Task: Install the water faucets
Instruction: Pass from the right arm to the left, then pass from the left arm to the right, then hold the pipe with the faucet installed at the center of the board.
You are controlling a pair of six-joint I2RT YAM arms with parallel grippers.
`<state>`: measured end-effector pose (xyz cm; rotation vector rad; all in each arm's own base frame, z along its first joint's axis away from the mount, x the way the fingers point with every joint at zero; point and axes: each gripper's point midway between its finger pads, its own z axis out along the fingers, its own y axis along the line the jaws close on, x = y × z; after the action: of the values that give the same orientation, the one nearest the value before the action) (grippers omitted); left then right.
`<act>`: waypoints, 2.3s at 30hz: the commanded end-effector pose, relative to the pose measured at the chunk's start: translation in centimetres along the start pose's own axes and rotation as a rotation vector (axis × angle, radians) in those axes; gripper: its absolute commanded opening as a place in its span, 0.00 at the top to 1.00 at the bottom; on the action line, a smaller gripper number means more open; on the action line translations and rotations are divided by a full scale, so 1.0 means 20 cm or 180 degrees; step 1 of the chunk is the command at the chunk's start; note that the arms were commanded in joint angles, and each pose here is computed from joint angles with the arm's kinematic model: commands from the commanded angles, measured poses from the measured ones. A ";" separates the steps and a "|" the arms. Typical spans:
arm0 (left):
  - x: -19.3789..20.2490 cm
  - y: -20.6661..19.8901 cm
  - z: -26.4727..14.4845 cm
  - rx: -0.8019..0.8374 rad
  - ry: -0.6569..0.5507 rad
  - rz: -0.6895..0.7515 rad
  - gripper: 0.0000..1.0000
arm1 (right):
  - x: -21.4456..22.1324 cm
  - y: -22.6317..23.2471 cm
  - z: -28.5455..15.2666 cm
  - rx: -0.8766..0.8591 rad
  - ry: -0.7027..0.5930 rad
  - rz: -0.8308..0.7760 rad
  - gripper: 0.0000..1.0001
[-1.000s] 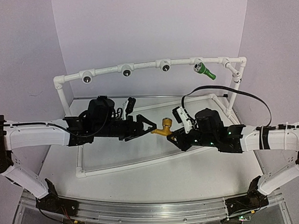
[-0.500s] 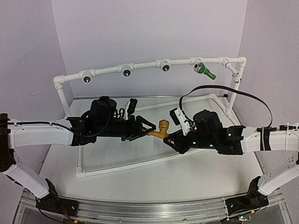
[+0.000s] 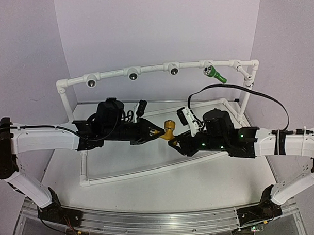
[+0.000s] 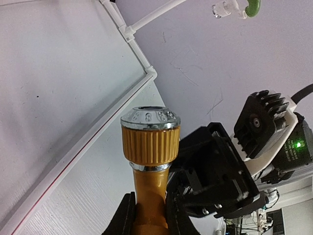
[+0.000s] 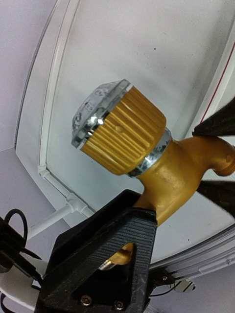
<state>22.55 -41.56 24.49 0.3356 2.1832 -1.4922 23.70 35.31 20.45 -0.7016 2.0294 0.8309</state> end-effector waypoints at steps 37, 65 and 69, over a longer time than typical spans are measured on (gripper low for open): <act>-0.07 -0.62 -0.45 0.1507 -0.0422 0.1226 0.09 | -0.51 0.36 -0.37 -0.1239 -0.0742 0.0336 1.00; 0.64 0.63 0.50 -0.0910 0.1573 0.2930 0.06 | -1.14 -0.10 -0.44 0.3822 -0.0436 -0.4601 1.00; 0.70 0.77 0.51 -0.1156 0.1712 0.3076 0.18 | -1.15 -0.15 -0.38 0.3895 -0.0239 -0.4797 1.00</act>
<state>18.70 -46.73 4.25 1.4628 2.0786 -0.6644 33.27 33.06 39.25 -1.1183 1.0528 -1.0035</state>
